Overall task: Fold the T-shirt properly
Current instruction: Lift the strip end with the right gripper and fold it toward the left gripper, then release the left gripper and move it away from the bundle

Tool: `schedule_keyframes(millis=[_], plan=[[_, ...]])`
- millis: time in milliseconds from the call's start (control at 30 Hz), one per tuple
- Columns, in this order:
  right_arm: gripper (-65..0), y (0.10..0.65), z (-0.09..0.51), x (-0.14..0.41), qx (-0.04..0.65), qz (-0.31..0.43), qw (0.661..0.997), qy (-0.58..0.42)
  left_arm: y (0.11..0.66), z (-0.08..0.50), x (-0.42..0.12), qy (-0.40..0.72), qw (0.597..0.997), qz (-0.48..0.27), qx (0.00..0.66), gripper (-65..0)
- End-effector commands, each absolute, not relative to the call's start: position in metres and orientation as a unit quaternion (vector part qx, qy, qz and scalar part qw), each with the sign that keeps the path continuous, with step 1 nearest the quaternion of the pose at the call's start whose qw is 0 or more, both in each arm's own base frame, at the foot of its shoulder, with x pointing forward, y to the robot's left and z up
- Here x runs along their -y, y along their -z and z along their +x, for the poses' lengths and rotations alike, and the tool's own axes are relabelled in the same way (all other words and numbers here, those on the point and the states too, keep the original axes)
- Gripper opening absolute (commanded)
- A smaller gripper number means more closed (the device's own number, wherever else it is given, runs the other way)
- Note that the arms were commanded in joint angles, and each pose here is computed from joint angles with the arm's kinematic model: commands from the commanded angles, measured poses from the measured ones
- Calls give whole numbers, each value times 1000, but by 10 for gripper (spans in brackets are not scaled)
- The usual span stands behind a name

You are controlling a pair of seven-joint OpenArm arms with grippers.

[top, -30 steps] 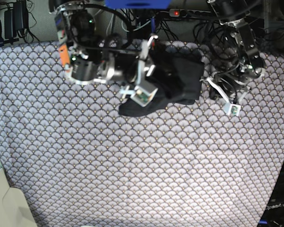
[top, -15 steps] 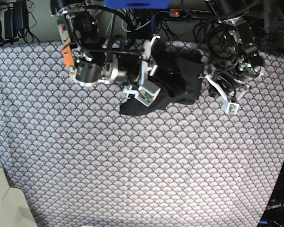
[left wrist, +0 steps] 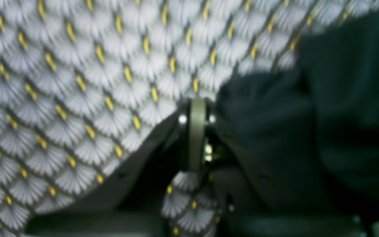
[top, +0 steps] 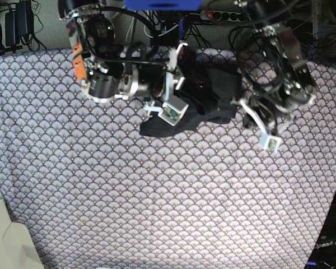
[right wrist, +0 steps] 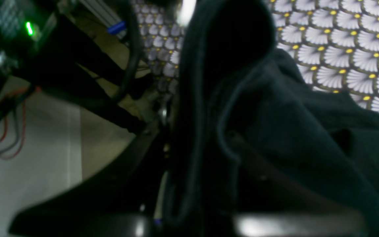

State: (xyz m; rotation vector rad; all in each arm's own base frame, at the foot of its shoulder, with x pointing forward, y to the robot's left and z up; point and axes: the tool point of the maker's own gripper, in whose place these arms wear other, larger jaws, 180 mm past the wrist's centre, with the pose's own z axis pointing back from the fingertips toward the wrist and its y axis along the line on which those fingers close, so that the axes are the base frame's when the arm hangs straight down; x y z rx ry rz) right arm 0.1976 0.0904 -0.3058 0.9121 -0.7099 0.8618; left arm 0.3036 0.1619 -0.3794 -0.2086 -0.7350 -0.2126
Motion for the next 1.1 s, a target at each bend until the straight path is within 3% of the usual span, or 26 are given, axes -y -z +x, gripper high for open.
schedule_keyframes(millis=[0,100,267,333,567,867,1067], plan=[[-649,290,202,-96,348,433,733,-392,364,317,-162,104,913,-107,380,-650],[-649,290,202,-96,347,433,734,-392,349,331,-159,107,907,-123,388,-598],[-649,290,202,-96,347,433,734,-392,334,340,-128,99,884,-189,417,-349],[-649,290,202,-96,347,433,734,-392,339,342,-116,90,881,-214,413,-298],[-649,293,201,-92,344,428,736,-395,370,342,-112,66,892,-248,373,-295],[-649,296,202,-88,342,423,739,-398,361,334,-194,6,889,-219,402,-299],[-649,306,210,-64,338,391,752,-409,368,307,-234,-15,897,-195,396,-414]])
